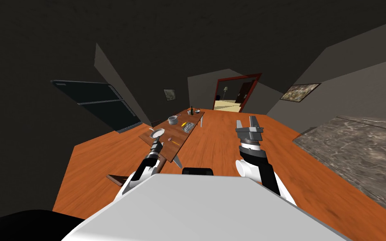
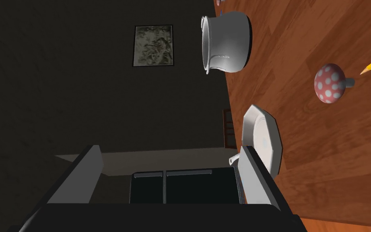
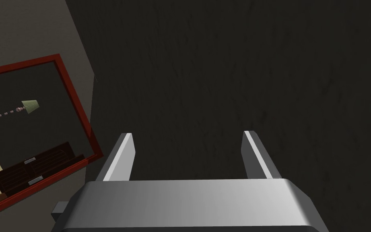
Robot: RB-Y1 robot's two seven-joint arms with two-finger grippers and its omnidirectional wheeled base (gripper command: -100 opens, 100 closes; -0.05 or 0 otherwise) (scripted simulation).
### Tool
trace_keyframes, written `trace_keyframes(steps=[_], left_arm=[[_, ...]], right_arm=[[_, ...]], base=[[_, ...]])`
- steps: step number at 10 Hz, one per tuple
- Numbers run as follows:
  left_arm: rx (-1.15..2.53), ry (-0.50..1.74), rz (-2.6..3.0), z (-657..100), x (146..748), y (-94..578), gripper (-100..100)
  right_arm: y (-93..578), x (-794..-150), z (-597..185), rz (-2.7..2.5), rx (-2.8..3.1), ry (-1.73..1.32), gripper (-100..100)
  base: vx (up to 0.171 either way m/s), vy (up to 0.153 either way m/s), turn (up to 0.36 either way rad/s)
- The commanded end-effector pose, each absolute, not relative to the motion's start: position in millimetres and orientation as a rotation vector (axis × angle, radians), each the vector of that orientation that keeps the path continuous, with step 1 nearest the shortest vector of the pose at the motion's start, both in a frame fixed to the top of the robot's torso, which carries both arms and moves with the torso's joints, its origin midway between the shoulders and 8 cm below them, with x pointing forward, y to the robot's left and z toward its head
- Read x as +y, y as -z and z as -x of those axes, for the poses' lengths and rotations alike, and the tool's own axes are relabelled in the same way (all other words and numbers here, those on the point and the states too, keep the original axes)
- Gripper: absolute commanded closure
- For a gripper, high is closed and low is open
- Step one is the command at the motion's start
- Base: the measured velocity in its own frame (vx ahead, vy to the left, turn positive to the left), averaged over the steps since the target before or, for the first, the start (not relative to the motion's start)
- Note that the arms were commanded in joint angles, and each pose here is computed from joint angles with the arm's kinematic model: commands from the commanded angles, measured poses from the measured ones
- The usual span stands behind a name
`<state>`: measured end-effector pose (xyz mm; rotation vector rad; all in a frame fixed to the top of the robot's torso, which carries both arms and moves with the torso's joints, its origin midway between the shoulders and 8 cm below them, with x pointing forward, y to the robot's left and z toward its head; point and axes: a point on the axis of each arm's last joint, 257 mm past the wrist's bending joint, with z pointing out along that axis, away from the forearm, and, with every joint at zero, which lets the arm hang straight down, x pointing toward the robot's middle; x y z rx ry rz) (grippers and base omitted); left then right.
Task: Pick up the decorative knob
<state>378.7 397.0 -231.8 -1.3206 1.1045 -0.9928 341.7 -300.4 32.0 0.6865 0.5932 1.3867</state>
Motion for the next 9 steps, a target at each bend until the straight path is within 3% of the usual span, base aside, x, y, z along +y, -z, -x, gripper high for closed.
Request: trace_keyframes(steps=[1,9], left_arm=[[1.124,0.939,1.400,-372,415,258,-100],[1.150,0.730,1.709,-330,486,345,-100]], right_arm=[[-32,-300,-342,-0.687,0.593,-1.387,0],[-32,-300,-342,-0.687,0.593,-1.387,0]], base=[[0.102,-0.091,-0.008],[0.137,-0.083,0.007]])
